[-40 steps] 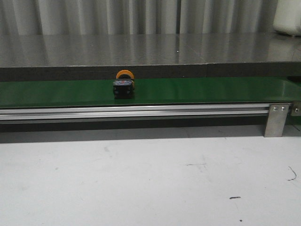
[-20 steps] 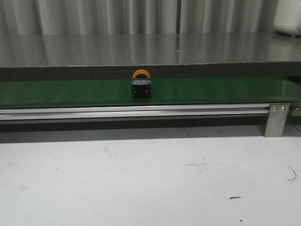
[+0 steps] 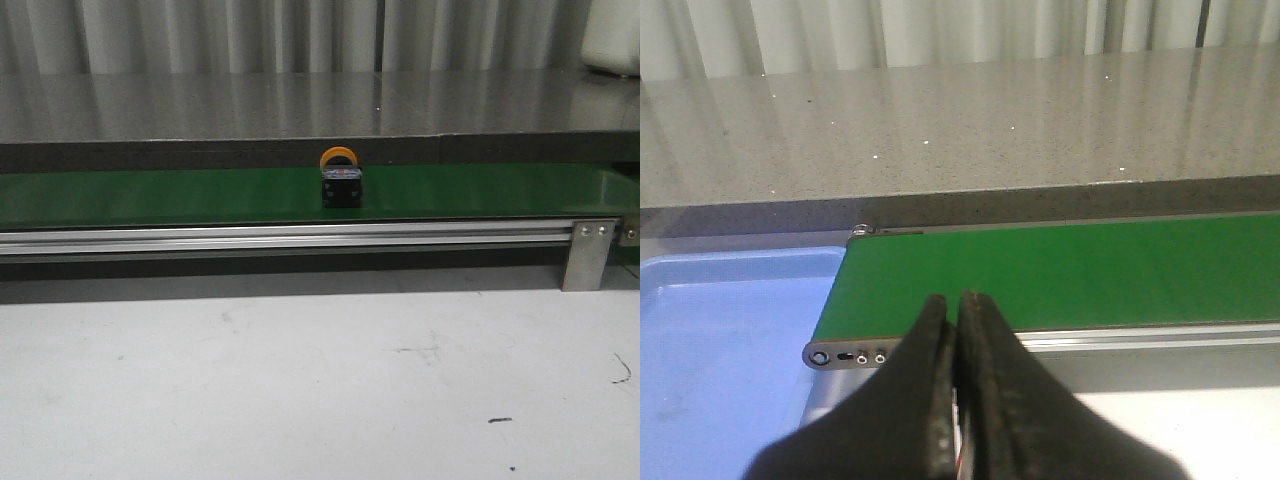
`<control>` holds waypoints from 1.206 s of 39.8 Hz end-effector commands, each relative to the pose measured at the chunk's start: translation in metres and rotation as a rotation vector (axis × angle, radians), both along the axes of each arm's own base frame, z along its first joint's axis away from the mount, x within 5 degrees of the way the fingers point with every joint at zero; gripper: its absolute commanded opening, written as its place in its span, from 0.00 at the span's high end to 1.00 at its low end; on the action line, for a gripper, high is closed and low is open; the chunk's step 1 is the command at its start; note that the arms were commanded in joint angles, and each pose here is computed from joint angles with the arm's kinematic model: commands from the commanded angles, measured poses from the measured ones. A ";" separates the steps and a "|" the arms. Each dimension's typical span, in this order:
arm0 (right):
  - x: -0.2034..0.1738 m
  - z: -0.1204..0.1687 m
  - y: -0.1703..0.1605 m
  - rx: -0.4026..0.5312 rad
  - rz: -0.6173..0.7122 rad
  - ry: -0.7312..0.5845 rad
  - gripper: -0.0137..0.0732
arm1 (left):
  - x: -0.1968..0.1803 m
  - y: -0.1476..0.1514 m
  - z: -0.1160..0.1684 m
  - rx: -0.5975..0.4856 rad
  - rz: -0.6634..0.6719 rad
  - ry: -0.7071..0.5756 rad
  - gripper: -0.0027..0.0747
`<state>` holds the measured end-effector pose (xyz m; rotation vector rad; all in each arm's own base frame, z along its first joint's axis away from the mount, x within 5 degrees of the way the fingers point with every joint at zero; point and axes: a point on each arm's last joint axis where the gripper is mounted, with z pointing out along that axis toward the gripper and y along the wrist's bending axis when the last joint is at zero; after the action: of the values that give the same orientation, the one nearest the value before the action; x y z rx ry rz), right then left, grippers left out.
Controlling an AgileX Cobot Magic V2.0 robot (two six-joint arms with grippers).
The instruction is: Move button from left to right
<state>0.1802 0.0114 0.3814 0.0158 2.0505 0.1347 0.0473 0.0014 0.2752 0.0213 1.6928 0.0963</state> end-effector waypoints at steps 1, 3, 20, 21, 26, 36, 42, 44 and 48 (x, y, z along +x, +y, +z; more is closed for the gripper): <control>0.022 0.012 0.000 -0.012 0.002 -0.014 0.09 | 0.000 0.000 0.015 -0.015 -0.003 -0.100 0.99; 0.031 0.010 0.001 -0.013 0.002 0.008 0.09 | 0.000 0.000 0.015 -0.015 -0.003 -0.100 0.99; 0.081 -0.026 0.002 -0.017 0.000 0.143 0.09 | 0.000 0.000 0.015 -0.015 -0.003 -0.100 0.99; 0.084 -0.029 0.003 -0.017 0.001 0.154 0.09 | 0.000 0.000 0.015 -0.015 -0.003 -0.100 0.99; 0.103 -0.037 0.004 -0.019 0.003 0.200 0.09 | 0.000 0.000 0.015 -0.015 -0.003 -0.100 0.99; 0.132 -0.042 0.007 -0.010 0.010 0.237 0.09 | 0.000 0.000 0.015 -0.015 -0.003 -0.100 0.99; 0.151 -0.044 0.018 -0.004 0.043 0.276 0.09 | 0.000 0.000 0.015 -0.015 -0.003 -0.100 0.99; 0.159 -0.046 0.023 -0.002 0.056 0.287 0.09 | 0.000 0.000 0.015 -0.015 -0.003 -0.100 0.99; 0.175 -0.048 0.032 0.025 0.077 0.311 0.09 | 0.000 0.000 0.015 -0.015 -0.003 -0.100 0.99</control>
<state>0.3464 0.0370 0.3098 -0.0210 2.4496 0.1785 0.0473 0.0014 0.2752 0.0207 1.6928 0.0958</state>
